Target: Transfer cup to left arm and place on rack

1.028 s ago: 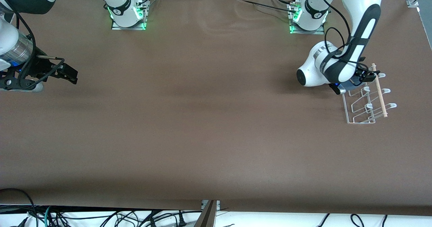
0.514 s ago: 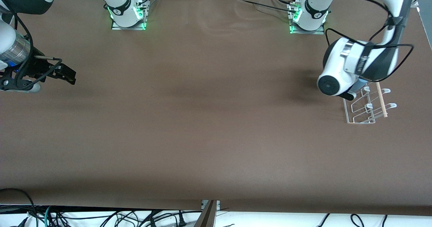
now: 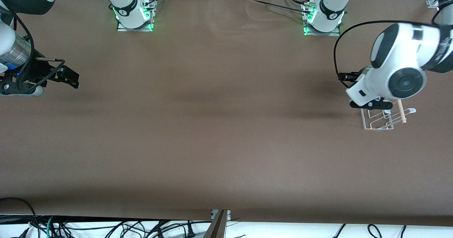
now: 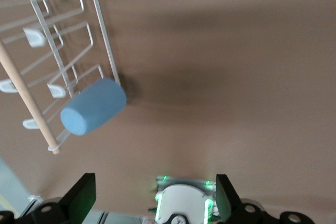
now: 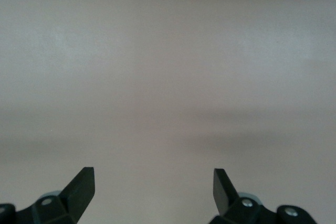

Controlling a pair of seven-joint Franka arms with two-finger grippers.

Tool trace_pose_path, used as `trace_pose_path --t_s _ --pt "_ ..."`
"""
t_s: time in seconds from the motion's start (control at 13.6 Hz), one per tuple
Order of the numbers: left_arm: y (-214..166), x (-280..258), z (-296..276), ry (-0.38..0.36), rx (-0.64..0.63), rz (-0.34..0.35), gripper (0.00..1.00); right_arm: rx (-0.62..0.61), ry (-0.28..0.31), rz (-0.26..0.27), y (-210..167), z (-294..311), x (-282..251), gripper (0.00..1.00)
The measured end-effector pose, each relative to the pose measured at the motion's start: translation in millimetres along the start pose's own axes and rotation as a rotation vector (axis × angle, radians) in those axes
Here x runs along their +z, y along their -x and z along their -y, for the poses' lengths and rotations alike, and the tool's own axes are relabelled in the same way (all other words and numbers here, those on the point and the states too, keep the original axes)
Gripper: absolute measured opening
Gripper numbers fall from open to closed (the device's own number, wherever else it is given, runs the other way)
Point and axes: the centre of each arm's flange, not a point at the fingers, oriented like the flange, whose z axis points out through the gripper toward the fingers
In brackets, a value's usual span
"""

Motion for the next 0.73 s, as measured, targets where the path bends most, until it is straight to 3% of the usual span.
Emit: trace_pose_path --t_s 0.37,0.59,0.73 --pt "32 -94 43 0.219 -0.089 -0.307 1.00 0.000 0.000 0.001 0 0 0 1.00" --pt "60 -95 42 0.171 -0.098 -0.417 1.00 0.000 0.000 0.001 0 0 1 1.00" --pt "63 -79 33 0.135 -0.087 -0.434 1.00 0.000 0.000 0.001 0 0 1 1.00"
